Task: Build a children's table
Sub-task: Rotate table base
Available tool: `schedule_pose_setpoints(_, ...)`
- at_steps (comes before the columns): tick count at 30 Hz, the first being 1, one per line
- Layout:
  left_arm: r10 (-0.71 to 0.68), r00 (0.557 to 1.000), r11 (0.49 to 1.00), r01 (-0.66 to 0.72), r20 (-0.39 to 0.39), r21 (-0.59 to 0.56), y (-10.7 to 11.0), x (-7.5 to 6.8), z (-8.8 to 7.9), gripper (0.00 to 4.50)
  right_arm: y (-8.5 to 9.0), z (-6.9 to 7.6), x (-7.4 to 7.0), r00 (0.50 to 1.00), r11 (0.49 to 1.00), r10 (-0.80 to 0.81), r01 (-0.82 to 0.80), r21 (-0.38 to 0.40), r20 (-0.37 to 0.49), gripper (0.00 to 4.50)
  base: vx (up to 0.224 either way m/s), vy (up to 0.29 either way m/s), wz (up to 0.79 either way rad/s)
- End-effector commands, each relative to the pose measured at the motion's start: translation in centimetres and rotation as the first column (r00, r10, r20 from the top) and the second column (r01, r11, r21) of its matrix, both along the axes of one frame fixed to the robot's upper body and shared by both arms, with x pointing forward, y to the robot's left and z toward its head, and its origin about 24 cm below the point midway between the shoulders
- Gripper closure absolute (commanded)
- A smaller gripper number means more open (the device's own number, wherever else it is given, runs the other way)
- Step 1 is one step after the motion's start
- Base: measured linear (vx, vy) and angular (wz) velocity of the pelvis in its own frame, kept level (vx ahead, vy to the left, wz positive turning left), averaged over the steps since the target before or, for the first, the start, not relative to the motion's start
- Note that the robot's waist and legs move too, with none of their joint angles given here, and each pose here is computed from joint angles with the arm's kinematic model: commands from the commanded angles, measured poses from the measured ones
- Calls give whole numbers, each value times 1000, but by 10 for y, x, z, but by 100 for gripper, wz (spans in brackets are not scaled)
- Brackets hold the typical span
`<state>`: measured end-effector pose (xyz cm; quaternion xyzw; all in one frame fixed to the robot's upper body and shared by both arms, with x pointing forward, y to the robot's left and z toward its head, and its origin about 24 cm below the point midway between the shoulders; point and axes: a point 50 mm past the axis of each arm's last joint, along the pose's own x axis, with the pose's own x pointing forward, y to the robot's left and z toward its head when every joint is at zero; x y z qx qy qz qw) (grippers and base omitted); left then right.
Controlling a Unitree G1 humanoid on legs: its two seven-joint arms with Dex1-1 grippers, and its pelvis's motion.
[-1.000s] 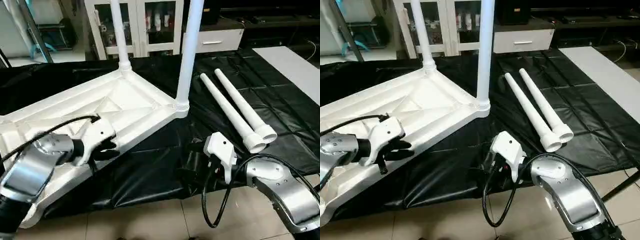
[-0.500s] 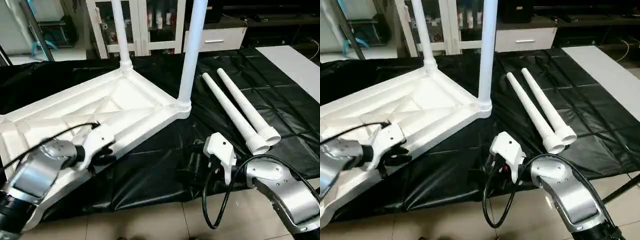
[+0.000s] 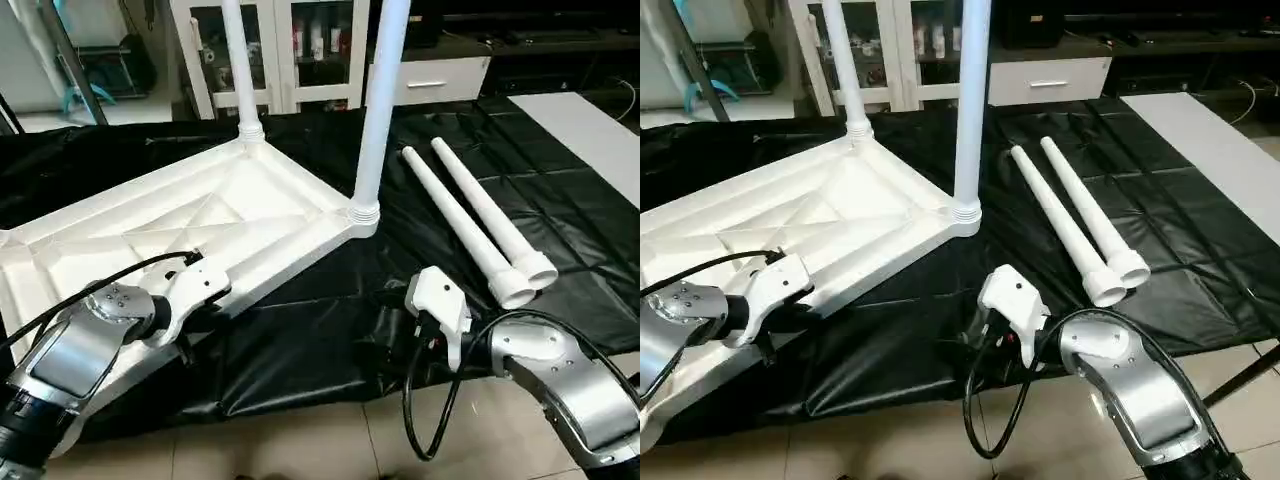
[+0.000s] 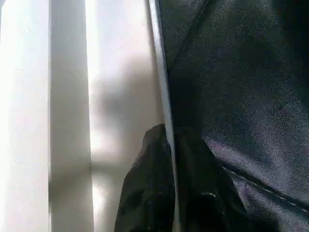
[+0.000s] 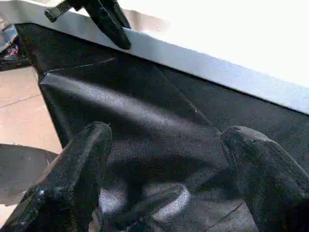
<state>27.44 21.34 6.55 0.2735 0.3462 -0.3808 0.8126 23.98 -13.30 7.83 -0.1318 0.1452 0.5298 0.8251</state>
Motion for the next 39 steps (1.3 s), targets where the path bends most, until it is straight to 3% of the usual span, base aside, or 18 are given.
schedule_pose_setpoints(1, 17, 1000, 999, -17, -5, 40, 5, -1, -3, 446, 0, 3, -2, 1000, 1000, 19, -19, -3, 3, 54, 0, 0, 0)
schedule_pose_setpoints(8, 29, 999, 999, -29, 28, -22, -4, 10, -4, 446, 0, 2, -2, 1000, 1000, 20, -20, -6, 4, 54, 0, 0, 0)
schedule_pose_setpoints(13, 23, 997, 995, -16, 71, -101, -30, 34, -6, 446, 0, 2, 0, 1000, 1000, 19, -19, -16, 9, 54, -20, 0, 5)
schedule_pose_setpoints(18, 24, 995, 991, -12, 95, -130, -43, 45, -6, 446, -1, 2, 0, 1000, 1000, 17, -17, -22, 11, 54, 0, 0, 0)
schedule_pose_setpoints(22, 37, 978, 987, -4, 205, -159, -79, 78, 1, 446, -1, 2, 2, 1000, 999, 12, -11, -32, 21, 54, -53, 16, 5)
schedule_pose_setpoints(24, 42, 973, 986, -4, 227, -166, -85, 82, 4, 446, -1, 2, 2, 1000, 999, 9, -8, -33, 23, 54, -9, 33, -8)
schedule_pose_setpoints(25, 45, 951, 980, 18, 305, -200, -104, 93, 13, 446, -1, 2, 3, 1000, 999, -2, 3, -36, 28, 54, -17, 67, -15)
schedule_pose_setpoints(30, 78, 925, 966, 22, 372, -259, -122, 102, 22, 446, -2, 1, 4, 999, 999, -10, 11, -42, 30, 54, -1, -8, 4)
schedule_pose_setpoints(31, 118, 924, 945, 8, 364, -327, -133, 105, 25, 390, -1, 0, 4, 999, 999, -14, 15, -47, 32, 54, 0, 0, 0)
schedule_pose_setpoints(33, 146, 921, 933, -7, 361, -360, -139, 107, 25, 390, -1, -1, 4, 999, 999, -15, 16, -51, 32, 54, 65, 18, -15)
schedule_pose_setpoints(36, 172, 897, 939, -25, 407, -343, -142, 110, 24, 352, 0, -2, 4, 999, 998, -14, 16, -60, 35, 54, 22, 7, -4)
schedule_pose_setpoints(37, 211, 855, 939, -42, 475, -341, -140, 113, 29, 346, 0, -2, 4, 999, 998, -12, 14, -60, 35, 54, 0, 0, 0)
schedule_pose_setpoints(39, 220, 845, 936, -41, 487, -350, -139, 114, 31, 346, 0, -2, 4, 999, 998, -12, 14, -60, 36, 54, 0, 0, 0)
